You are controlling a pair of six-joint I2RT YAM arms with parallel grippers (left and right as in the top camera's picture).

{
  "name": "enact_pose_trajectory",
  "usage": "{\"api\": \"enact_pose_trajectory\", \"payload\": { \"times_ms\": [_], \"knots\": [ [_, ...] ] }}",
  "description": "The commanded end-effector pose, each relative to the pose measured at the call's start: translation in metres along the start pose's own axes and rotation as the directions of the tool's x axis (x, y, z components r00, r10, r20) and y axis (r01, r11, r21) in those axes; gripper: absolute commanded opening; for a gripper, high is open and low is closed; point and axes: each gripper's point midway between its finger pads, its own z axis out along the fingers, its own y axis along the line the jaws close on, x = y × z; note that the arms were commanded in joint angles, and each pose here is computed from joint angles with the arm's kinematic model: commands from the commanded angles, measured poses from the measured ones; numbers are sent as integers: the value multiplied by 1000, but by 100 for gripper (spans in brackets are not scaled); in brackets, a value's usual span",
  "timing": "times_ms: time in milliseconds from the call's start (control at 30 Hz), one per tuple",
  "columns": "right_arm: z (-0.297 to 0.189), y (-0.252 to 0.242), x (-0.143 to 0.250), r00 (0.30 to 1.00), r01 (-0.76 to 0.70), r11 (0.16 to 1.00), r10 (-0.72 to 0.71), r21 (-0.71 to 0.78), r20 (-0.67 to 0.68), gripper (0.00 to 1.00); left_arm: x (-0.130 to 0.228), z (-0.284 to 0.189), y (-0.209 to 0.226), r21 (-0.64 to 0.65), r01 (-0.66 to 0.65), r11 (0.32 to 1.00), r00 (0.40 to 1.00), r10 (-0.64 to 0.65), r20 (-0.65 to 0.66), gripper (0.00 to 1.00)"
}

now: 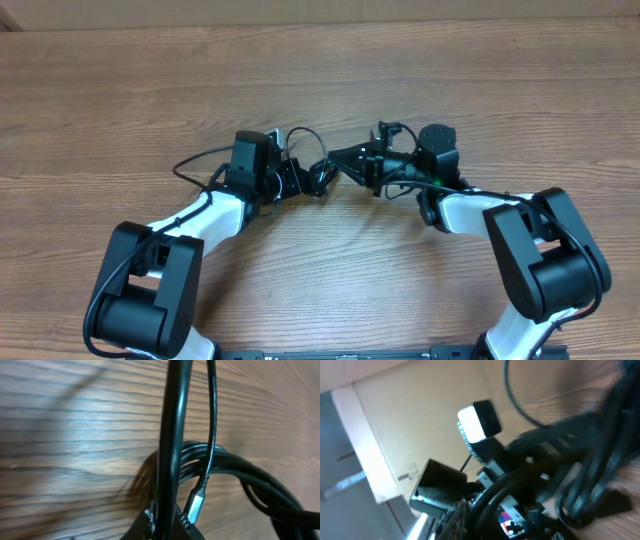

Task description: Untangle cables

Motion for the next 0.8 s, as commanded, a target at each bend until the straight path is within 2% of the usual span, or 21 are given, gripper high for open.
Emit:
{"api": "enact_pose_trajectory", "payload": {
  "times_ms": [0,133,267,367,433,500,600,767],
  "knots": [
    [-15,-4,-10,998,56,998,-56,20,20,4,-5,0,32,-141,73,987,996,-64,66,4],
    [-26,-46,-23,997,-6,988,-6,152,77,4,-11,-1,30,-144,65,988,995,-53,83,4],
    [-39,-86,-32,985,-93,955,47,283,167,4,-16,-3,18,-108,4,994,997,5,80,4],
    [-37,-95,-27,987,-87,944,38,317,159,4,-16,-2,11,-94,-10,995,997,18,81,4],
    [-32,-96,-22,989,-76,943,31,325,141,11,-14,-2,11,-97,-11,995,997,18,75,4],
    [-28,-96,-16,992,-68,942,31,328,119,24,-11,-2,11,-101,-11,995,998,18,67,4],
    [-21,-96,-8,996,-51,944,24,327,85,40,-10,-2,12,-105,-9,994,998,16,61,4],
    [-14,-97,1,998,-40,942,22,334,57,44,-10,-1,12,-105,-9,994,998,15,61,5]
  ]
}}
